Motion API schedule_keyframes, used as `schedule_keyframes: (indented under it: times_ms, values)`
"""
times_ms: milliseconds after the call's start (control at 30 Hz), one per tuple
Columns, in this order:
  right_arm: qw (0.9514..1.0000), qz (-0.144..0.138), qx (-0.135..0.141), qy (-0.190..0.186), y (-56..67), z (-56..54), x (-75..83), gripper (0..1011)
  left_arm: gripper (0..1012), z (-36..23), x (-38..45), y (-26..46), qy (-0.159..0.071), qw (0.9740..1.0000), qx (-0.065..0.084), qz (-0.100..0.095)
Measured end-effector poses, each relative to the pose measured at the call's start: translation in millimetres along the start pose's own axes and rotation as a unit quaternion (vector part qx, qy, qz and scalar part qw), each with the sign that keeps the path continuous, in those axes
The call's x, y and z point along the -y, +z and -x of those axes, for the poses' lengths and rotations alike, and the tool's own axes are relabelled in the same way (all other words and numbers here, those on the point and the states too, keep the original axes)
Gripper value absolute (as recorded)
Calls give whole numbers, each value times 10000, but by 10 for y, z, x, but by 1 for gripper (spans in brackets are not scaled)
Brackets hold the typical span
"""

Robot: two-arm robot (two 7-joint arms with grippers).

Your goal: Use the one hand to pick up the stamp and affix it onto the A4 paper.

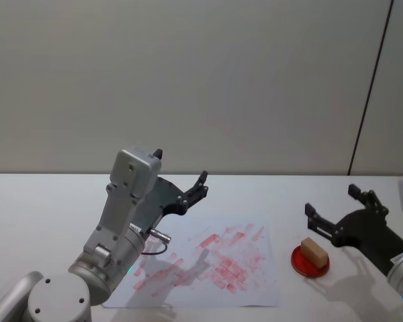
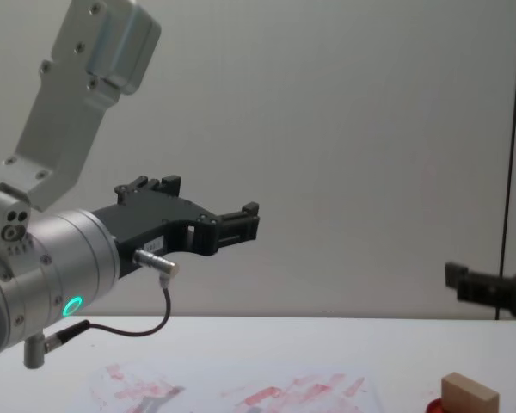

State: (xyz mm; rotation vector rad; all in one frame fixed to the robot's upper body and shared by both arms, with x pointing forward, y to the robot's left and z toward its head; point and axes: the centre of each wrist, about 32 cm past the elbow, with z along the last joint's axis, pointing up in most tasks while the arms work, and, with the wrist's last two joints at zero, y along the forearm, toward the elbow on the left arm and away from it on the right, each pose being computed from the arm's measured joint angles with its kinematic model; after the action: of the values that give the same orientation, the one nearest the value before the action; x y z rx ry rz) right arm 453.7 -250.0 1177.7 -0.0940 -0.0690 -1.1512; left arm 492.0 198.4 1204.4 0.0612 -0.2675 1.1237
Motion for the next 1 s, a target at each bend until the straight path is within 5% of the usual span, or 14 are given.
schedule_keyframes:
  times_ms: [400,1000]
  values:
    - [9977,559,101,372,-178,-120,-43,1001,1002,0,0,0,0,10000,0,0]
    - [9921,1108,44,589,-357,-141,-94,1001,1003,0,0,0,0,10000,0,0]
